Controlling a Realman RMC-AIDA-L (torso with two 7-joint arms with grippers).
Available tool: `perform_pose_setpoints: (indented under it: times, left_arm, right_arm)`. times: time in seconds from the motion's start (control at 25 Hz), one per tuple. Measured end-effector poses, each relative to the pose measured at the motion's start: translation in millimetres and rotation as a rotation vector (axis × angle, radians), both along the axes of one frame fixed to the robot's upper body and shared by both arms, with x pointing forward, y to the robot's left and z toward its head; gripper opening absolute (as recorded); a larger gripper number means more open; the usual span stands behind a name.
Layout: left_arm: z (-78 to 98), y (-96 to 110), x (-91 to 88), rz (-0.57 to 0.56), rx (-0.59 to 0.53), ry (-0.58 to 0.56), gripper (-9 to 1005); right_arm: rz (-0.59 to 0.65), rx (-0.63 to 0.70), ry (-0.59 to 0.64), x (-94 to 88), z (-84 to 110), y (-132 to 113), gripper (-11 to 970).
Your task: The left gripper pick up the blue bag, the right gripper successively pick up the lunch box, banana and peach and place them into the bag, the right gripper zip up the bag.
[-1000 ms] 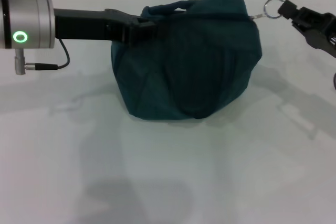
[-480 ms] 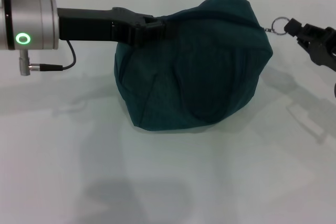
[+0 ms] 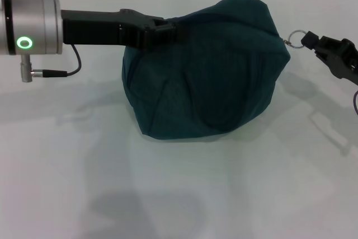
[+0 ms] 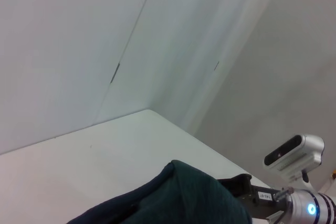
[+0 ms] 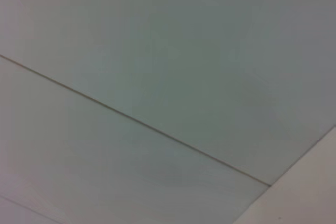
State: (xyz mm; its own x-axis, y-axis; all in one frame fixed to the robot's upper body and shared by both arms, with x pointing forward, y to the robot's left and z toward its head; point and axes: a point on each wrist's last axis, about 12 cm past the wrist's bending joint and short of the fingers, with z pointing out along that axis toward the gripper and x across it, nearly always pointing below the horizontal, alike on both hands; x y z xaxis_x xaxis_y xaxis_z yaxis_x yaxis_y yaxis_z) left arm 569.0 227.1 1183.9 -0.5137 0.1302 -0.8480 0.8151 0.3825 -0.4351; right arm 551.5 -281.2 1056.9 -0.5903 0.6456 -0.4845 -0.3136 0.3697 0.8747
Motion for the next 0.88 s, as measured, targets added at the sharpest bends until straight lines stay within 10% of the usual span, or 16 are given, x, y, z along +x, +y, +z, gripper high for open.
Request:
perform_pose_setpoints:
  times: [0.6, 0.88]
  left_arm:
    - [-10.9, -6, 1.3, -0.018, -0.044, 0.016, 95]
    - [-23.3, -7, 10.6, 0.021, -0.056, 0.006, 127]
  right_arm:
    - [0.021, -0.028, -0.015, -1.2, -0.5, 2, 98]
    - [-0.001, -0.029, -0.040, -8.7, 2.0, -14, 368]
